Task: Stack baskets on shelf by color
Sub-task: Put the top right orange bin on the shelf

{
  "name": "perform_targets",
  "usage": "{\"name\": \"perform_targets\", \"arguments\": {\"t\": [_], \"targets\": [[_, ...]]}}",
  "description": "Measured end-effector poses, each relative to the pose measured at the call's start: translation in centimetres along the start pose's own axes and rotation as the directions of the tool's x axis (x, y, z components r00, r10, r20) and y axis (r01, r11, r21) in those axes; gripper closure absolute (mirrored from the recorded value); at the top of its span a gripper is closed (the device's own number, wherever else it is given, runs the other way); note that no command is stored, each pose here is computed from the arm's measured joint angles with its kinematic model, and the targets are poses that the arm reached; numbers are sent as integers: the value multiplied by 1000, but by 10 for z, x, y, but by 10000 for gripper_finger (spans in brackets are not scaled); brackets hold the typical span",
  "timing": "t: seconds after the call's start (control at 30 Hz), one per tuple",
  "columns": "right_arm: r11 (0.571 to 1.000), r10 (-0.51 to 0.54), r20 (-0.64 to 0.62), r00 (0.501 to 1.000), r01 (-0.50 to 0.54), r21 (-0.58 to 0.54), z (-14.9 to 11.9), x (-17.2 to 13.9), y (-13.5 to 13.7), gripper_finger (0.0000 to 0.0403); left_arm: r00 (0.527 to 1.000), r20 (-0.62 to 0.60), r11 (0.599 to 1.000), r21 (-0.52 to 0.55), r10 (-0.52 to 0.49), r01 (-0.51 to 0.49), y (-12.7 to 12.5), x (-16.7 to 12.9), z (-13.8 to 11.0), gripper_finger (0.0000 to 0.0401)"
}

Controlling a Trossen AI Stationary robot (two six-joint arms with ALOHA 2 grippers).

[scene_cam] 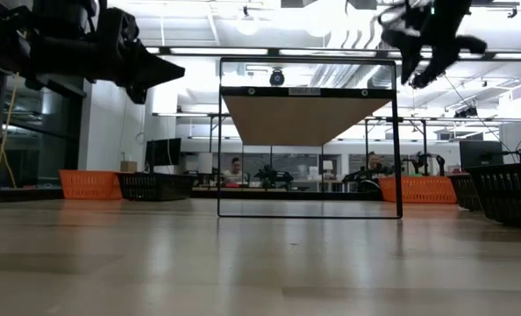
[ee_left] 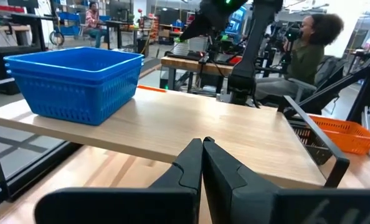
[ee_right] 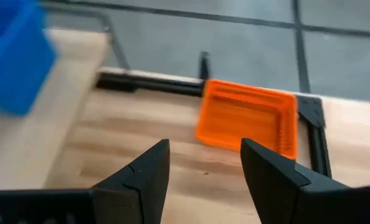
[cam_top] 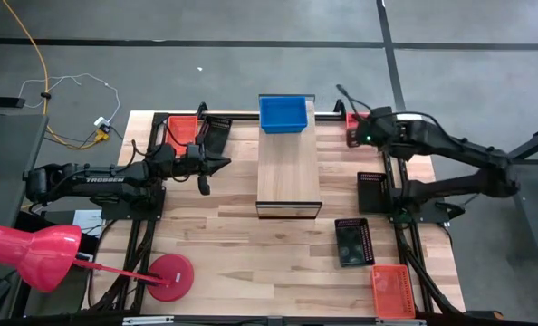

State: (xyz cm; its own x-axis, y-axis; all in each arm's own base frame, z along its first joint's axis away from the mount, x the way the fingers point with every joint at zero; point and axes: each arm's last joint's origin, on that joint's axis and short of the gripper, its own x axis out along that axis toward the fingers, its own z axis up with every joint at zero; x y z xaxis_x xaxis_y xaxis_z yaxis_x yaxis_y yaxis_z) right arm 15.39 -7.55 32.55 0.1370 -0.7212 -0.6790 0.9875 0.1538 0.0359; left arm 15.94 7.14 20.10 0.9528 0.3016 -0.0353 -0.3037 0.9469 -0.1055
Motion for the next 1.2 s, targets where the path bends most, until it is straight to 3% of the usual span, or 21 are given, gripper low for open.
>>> {"name": "perform_targets", "arguments": {"t": [0.3, 0.53, 0.73, 0.97, 1.2], "targets": [[959, -231, 10, 973, 226, 172, -13, 80, -14, 220, 1000, 2, 1000, -27, 1, 0, 0, 0, 0, 401], [855, -393, -71, 917, 393, 337, -31, 130, -34, 220, 1000, 3, 1000, 4, 3, -3, 0, 0, 0, 401], [790, -469, -75, 880, 456, 409, -43, 163, -47, 220, 1000, 4, 1000, 11, 3, -3, 0, 0, 0, 401], [787, -508, -127, 852, 518, 335, -41, 195, -54, 222, 999, 52, 1000, 14, 7, -7, 0, 0, 5, 401], [751, -612, -116, 782, 621, 224, -53, 206, -50, 246, 998, 55, 1000, 15, 7, -8, 0, 0, 5, 401]]}}
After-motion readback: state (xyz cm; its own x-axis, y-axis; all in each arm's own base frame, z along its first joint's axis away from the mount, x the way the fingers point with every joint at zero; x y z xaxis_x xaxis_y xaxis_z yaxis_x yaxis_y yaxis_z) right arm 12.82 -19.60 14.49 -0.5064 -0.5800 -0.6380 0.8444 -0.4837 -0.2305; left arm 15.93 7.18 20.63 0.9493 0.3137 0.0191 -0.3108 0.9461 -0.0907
